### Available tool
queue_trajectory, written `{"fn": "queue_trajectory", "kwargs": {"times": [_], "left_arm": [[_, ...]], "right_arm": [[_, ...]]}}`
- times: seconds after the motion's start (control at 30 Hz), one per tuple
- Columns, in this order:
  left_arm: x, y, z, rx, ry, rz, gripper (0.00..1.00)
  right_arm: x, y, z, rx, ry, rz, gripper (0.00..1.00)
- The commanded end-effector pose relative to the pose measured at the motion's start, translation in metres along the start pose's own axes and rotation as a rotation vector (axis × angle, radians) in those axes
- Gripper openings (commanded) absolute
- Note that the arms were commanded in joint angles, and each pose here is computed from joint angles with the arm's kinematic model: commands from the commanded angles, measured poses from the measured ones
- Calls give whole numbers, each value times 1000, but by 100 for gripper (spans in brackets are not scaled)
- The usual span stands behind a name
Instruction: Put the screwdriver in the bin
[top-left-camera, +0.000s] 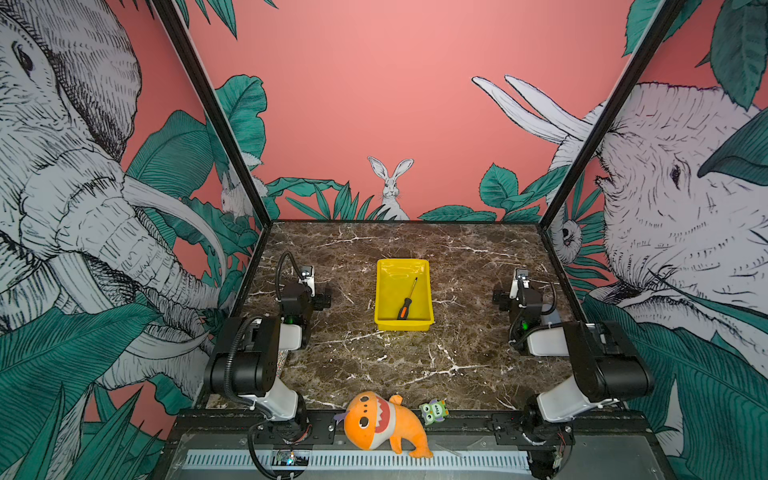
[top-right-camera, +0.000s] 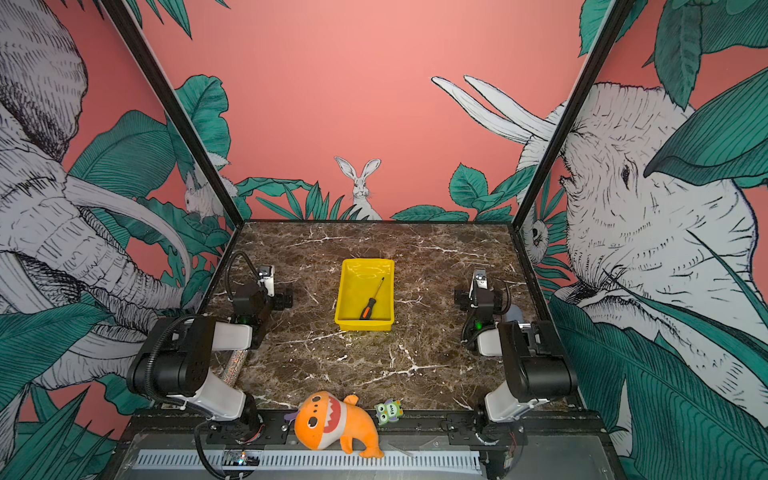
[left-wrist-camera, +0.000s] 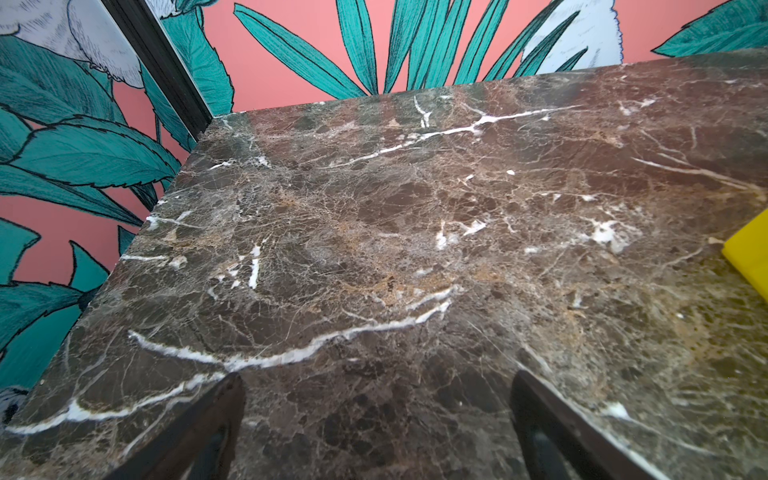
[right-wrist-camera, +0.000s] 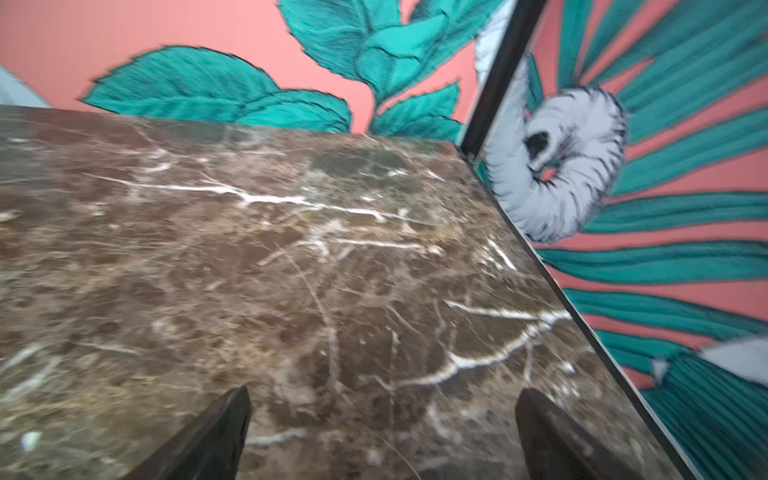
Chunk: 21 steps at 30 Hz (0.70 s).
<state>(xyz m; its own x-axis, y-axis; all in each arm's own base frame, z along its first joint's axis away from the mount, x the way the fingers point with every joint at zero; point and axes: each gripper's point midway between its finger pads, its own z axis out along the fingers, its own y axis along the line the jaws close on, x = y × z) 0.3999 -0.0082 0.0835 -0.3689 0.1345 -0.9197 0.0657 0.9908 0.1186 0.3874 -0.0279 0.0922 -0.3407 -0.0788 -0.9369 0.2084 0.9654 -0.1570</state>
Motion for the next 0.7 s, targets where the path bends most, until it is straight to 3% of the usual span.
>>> {"fn": "queue_trajectory", "kwargs": {"times": [0.0,0.17,0.67], "left_arm": [[-12,-1,-1,7,-28,15,100],[-12,-2,-1,9,-29,15,100],[-11,-3,0,12,-18,17,100]], "right_arm": [[-6,-17,-5,86,-37,52,99],[-8,32,-2,-192,-23,-57,99],[-8,28,0,-176,-18,-45,99]]}}
